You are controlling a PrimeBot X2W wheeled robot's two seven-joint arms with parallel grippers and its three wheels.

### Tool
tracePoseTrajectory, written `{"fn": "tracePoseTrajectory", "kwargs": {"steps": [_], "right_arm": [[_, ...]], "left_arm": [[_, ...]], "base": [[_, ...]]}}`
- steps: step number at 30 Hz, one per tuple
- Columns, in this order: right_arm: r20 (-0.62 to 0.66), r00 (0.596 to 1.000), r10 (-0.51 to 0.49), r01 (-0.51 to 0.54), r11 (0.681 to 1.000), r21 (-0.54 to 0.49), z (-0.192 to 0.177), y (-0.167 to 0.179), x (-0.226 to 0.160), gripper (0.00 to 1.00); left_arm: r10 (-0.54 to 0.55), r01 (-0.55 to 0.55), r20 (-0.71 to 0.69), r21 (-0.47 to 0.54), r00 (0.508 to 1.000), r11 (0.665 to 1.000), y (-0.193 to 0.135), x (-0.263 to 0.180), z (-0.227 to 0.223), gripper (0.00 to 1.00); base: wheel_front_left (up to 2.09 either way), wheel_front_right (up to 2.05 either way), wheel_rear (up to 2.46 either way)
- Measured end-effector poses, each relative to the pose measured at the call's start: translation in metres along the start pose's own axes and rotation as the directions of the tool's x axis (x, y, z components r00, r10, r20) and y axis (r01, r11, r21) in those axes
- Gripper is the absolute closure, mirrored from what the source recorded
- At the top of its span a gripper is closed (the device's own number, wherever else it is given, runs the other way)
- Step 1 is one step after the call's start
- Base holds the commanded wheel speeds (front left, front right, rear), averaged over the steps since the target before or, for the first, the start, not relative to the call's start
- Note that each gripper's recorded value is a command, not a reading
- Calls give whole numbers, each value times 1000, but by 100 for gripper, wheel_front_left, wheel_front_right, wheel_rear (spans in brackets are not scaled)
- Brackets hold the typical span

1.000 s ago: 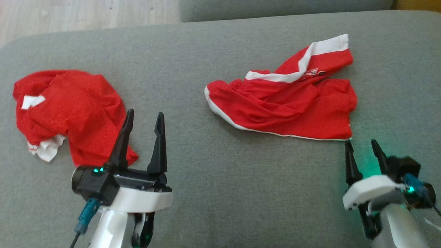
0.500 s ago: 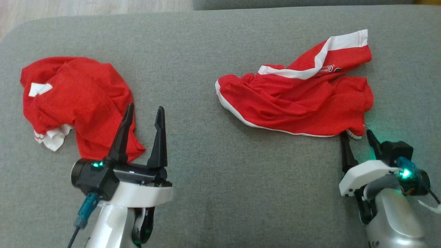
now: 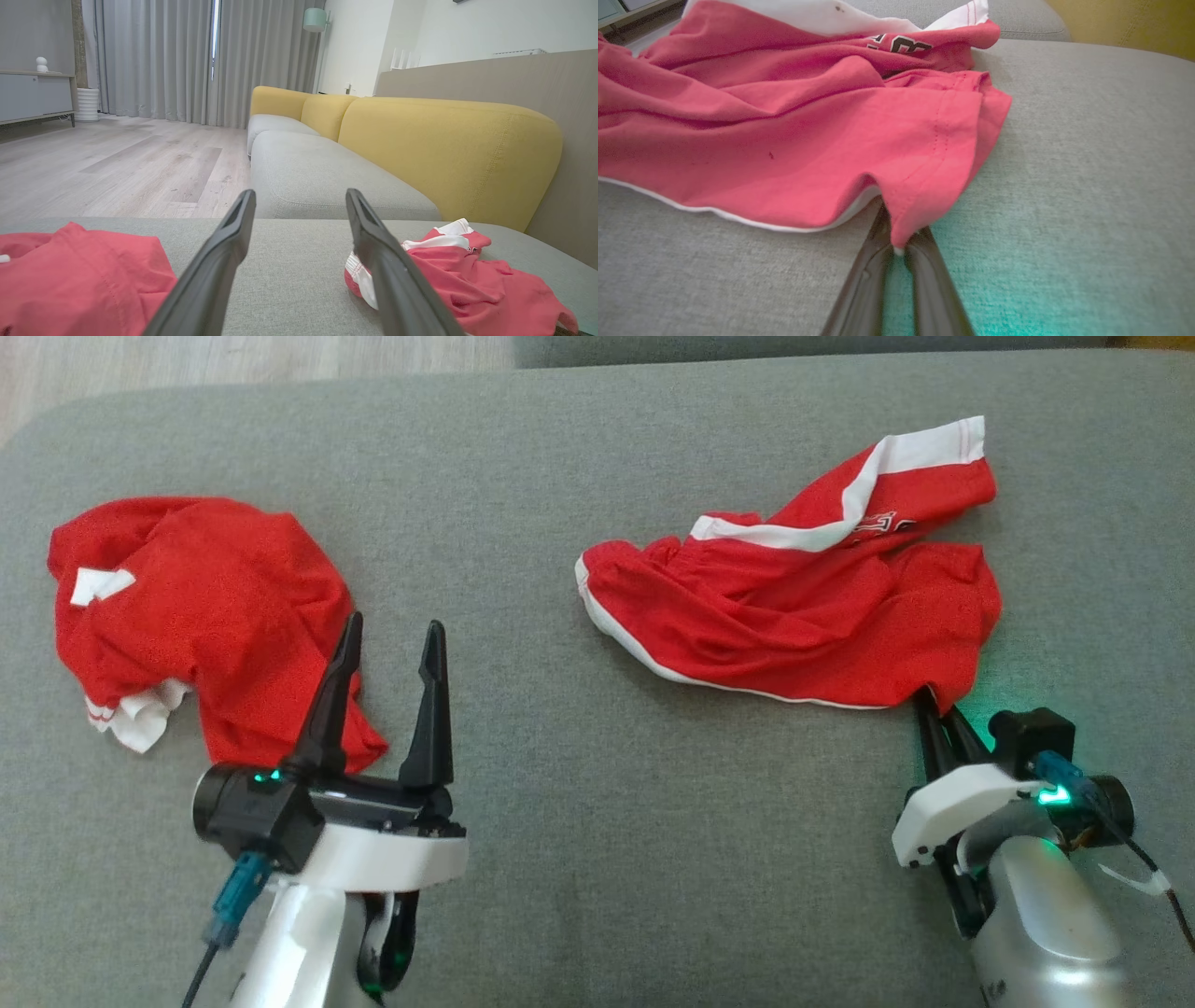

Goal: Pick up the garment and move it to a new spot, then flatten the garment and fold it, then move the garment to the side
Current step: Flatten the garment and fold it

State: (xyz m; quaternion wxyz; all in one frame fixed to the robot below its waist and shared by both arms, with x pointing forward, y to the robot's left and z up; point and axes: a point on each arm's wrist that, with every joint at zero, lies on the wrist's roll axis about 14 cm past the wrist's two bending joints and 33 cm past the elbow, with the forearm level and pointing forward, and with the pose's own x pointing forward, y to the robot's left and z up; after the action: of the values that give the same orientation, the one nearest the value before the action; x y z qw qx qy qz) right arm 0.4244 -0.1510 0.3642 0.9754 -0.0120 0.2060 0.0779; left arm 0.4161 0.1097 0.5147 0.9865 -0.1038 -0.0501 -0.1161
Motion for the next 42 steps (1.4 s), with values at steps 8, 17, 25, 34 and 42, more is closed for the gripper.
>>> {"fn": "tracePoseTrajectory", "kwargs": {"steps": [8, 17, 25, 34, 42], "right_arm": [[40, 998, -38, 37, 999, 12, 11, -12, -9, 100], [59, 980, -188, 187, 982, 11, 10, -60, -48, 100], [56, 974, -220, 220, 975, 6, 17, -71, -55, 100], [49, 974, -219, 219, 976, 18, 16, -73, -47, 100], [28, 973, -227, 227, 974, 15, 10, -76, -46, 100]], "left_arm": [[-15, 15, 19, 9, 1000, 1000, -6, 0, 8, 0], [-69, 69, 22, -4, 997, 998, -27, -1, 8, 0], [-164, 164, -38, 0, 986, 986, -52, 3, -13, 0], [-326, 336, -225, 4, 918, 942, -88, 3, -76, 0], [-431, 521, -396, 153, 811, 840, -90, 7, -120, 0]], "base": [[0, 0, 0], [0, 0, 0], [0, 0, 0], [0, 0, 0], [0, 0, 0]]}}
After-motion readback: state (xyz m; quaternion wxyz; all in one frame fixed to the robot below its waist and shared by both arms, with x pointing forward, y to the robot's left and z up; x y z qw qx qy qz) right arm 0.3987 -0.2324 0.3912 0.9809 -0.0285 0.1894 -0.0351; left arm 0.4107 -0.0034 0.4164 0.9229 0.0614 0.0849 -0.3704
